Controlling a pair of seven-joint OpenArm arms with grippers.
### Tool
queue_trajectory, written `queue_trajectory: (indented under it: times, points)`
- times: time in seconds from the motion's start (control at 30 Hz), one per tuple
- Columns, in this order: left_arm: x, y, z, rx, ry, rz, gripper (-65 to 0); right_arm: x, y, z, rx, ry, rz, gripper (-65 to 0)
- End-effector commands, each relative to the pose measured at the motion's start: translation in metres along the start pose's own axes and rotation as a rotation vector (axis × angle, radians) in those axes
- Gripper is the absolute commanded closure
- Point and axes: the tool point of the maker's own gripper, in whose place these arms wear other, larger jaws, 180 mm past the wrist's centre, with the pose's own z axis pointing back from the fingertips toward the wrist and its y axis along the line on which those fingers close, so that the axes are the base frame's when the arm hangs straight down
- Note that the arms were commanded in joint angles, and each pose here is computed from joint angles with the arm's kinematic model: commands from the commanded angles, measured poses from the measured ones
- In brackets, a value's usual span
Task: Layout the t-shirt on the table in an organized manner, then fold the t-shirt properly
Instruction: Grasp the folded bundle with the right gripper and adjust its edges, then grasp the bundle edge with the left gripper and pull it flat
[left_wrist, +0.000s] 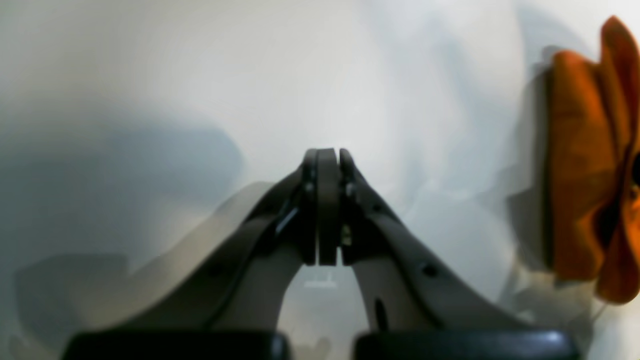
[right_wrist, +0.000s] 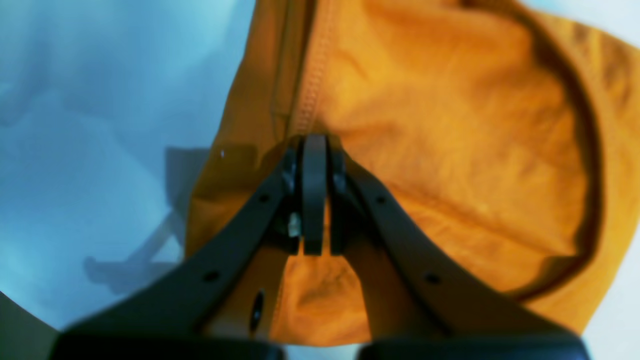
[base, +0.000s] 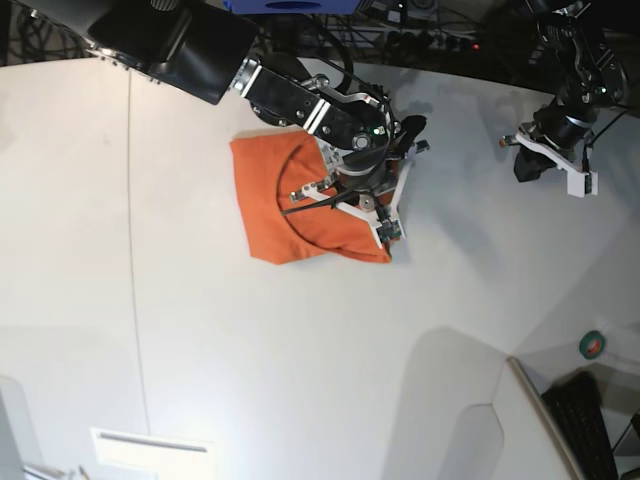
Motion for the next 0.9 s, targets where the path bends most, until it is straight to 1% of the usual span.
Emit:
queue_trajectory:
  times: [0.0,0.13,0.17,0.2,0.23,0.3,0.33,0.37,0.4,0.43,0.5,0.53,0.57,0.63,0.73,0.8,0.87]
  points:
    - [0.020,0.002,0.004,-0.001,-0.056,-0.022,0.0,0.037,0.013,0.014,0.044,-0.107,-0.011,0.0]
    - [0.032,-0.017,0.005,-0.023,-0.104,-0.033,0.0,0.051,0.007,0.045,0.099,-0.200,-0.043,0.0]
    - [0.037,-0.025,0.006,-0.034,-0.118,-0.047,0.0,0.054,0.001,0.051,0.101,-0.220,-0.047,0.0]
    - [0.038,-0.038,0.004,-0.060,-0.109,-0.069,0.0,0.058,-0.009,0.055,0.094,-0.238,-0.058,0.0]
    - [0.038,-0.050,0.003,-0.081,-0.088,-0.096,-1.5,0.060,-0.024,0.057,0.070,-0.247,-0.085,0.0]
    - [0.038,-0.074,0.001,-0.124,-0.044,-0.147,-14.2,0.057,-0.055,0.056,0.000,-0.241,-0.167,0.0]
    - [0.038,-0.086,0.000,-0.147,-0.036,-0.140,-21.4,0.053,-0.074,0.055,-0.038,-0.235,-0.196,0.0]
    - [0.039,-0.092,0.001,-0.166,-0.039,-0.122,-27.0,0.050,-0.089,0.054,-0.067,-0.229,-0.217,0.0]
    - [0.040,-0.097,0.002,-0.190,-0.047,-0.101,-34.6,0.046,-0.102,0.054,-0.092,-0.226,-0.243,0.0]
    - [0.041,-0.103,0.001,-0.218,-0.052,-0.077,-40.8,0.043,-0.112,0.055,-0.110,-0.222,-0.264,0.0]
    - [0.038,-0.109,0.001,-0.273,-0.057,-0.008,-56.3,0.034,-0.132,0.058,-0.148,-0.215,-0.293,0.0]
    - [0.034,-0.112,0.000,-0.295,-0.050,0.025,-62.0,0.029,-0.140,0.060,-0.162,-0.213,-0.297,0.0]
    - [0.033,-0.113,-0.001,-0.308,-0.050,0.050,-65.0,0.027,-0.147,0.062,-0.175,-0.212,-0.301,0.0]
    - [0.021,-0.116,-0.007,-0.323,-0.017,0.073,-65.0,0.021,-0.158,0.065,-0.196,-0.209,-0.304,0.0]
    - [0.006,-0.142,-0.020,-0.394,0.040,0.066,-65.0,0.015,-0.172,0.067,-0.223,-0.204,-0.315,0.0]
    - [-0.005,-0.152,-0.025,-0.421,0.072,0.083,-65.0,0.013,-0.181,0.069,-0.240,-0.204,-0.319,0.0]
    - [-0.008,-0.156,-0.032,-0.432,0.080,0.105,-65.0,0.010,-0.183,0.069,-0.246,-0.200,-0.316,0.0]
